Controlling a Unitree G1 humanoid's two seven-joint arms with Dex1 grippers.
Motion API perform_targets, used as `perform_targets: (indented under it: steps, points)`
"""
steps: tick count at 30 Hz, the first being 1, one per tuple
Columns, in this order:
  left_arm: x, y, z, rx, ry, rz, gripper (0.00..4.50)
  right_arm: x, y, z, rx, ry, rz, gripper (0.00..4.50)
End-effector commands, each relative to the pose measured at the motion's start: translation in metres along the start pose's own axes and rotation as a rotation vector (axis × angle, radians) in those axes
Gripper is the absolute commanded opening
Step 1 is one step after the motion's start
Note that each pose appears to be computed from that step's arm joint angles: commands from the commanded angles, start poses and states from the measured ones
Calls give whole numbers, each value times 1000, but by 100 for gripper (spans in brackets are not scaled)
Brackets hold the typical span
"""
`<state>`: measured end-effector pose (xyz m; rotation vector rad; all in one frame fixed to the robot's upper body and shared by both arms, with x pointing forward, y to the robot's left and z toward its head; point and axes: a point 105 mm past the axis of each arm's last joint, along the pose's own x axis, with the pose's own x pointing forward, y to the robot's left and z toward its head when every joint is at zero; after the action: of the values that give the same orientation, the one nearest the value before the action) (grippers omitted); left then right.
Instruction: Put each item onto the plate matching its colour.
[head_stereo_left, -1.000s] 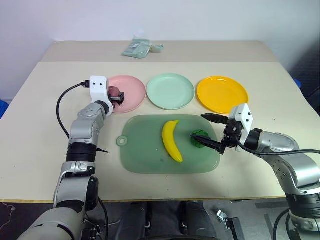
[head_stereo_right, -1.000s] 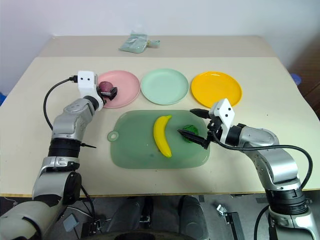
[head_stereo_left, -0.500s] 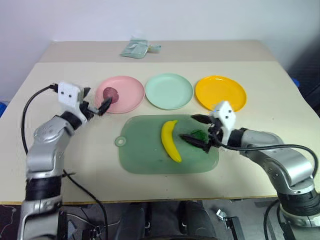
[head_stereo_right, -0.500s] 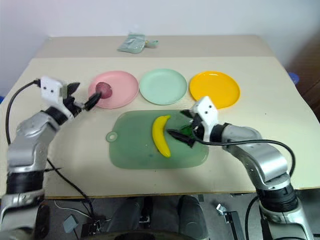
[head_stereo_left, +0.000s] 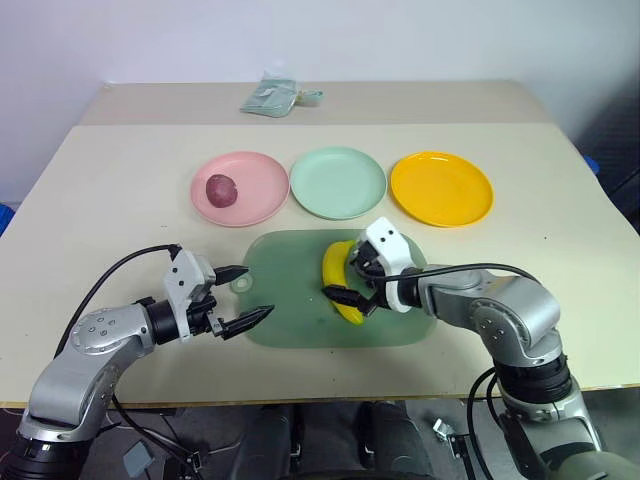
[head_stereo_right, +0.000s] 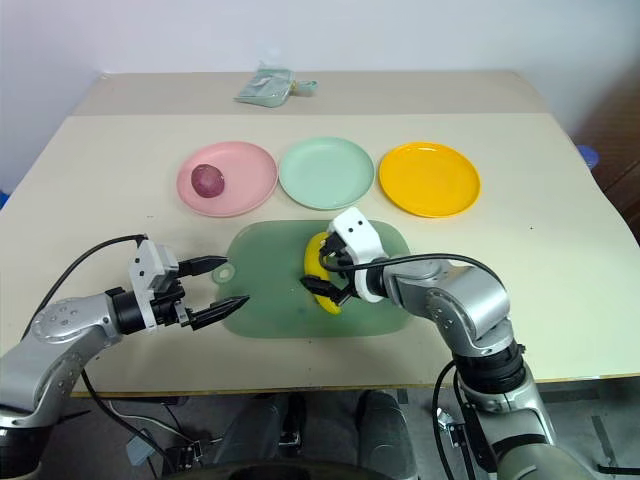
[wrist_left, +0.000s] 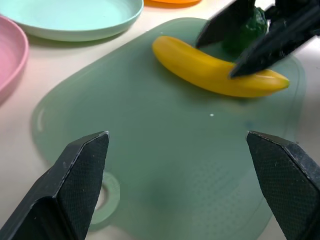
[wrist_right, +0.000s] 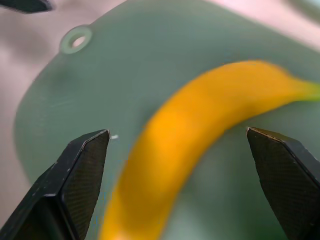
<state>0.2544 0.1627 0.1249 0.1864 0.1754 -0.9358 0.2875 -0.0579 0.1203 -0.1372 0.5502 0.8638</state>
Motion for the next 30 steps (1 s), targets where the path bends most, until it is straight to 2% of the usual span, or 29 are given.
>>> perform_targets:
  steps: [1,3,6,10,17,20,23,26,28,30]
  points:
    - [3,-3,8,30,-26,-14,448,5,5,2,-34,12,0,450]
    - [4,-3,8,30,-27,-14,448,9,3,-1,-36,25,-9,450]
    - [4,-2,8,31,-32,-12,450,13,3,2,-68,28,-8,361]
    - [4,-2,8,27,-40,-3,450,12,11,16,-113,-17,22,158]
    - [2,-2,6,25,-42,11,450,-6,31,49,-250,-165,126,158]
    - [3,-4,8,24,-58,1,450,-21,19,69,-297,-257,92,158]
    - [8,-10,13,18,-85,-26,450,-31,-31,85,-296,-297,-122,158]
    - [15,-21,19,10,-115,-75,450,-46,-109,85,-197,-262,-431,158]
    - [20,-26,21,11,-126,-101,450,-55,-143,82,-134,-251,-539,158]
    - [25,-30,23,11,-136,-119,450,-59,-164,80,-70,-253,-583,158]
